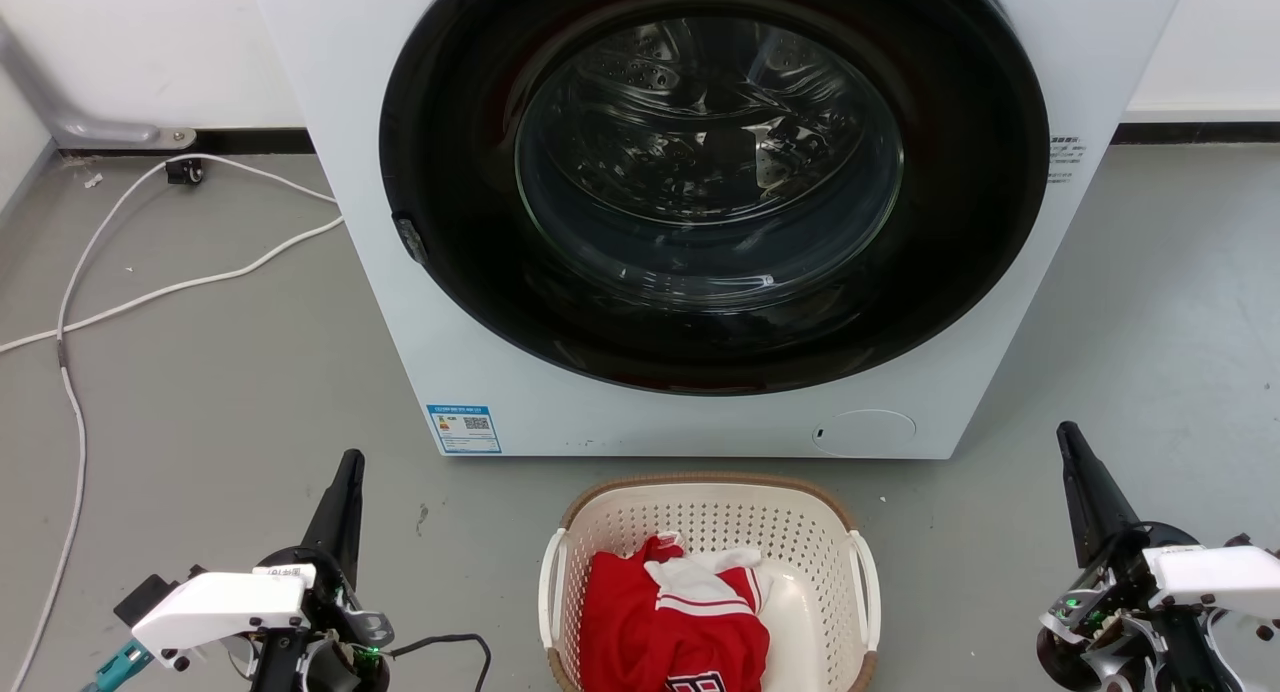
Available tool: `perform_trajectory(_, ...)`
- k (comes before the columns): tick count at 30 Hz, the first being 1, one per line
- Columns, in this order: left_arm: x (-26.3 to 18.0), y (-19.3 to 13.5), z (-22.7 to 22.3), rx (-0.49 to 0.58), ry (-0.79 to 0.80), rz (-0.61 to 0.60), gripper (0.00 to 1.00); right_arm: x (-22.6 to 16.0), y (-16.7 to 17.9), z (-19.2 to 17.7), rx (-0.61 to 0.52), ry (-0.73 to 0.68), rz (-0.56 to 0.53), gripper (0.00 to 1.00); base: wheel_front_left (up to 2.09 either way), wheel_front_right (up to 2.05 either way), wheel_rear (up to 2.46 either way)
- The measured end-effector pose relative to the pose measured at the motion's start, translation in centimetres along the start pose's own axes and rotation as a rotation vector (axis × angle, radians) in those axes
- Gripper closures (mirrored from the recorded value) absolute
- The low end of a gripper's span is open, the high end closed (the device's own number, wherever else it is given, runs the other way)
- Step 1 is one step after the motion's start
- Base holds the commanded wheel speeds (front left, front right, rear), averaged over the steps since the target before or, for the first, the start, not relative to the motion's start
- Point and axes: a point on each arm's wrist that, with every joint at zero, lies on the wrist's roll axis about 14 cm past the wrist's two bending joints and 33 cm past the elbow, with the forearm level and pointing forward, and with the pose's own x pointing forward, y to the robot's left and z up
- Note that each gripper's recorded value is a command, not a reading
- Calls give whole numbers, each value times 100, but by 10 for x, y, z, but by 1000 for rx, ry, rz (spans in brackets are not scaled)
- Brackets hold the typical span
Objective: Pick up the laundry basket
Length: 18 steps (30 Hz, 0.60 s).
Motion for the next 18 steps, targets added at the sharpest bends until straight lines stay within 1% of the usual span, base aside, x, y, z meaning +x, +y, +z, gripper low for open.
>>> perform_trajectory(18, 0, 0, 0, 0, -1, 0, 100, 0, 0, 0, 0, 1, 0, 100, 0, 0, 0)
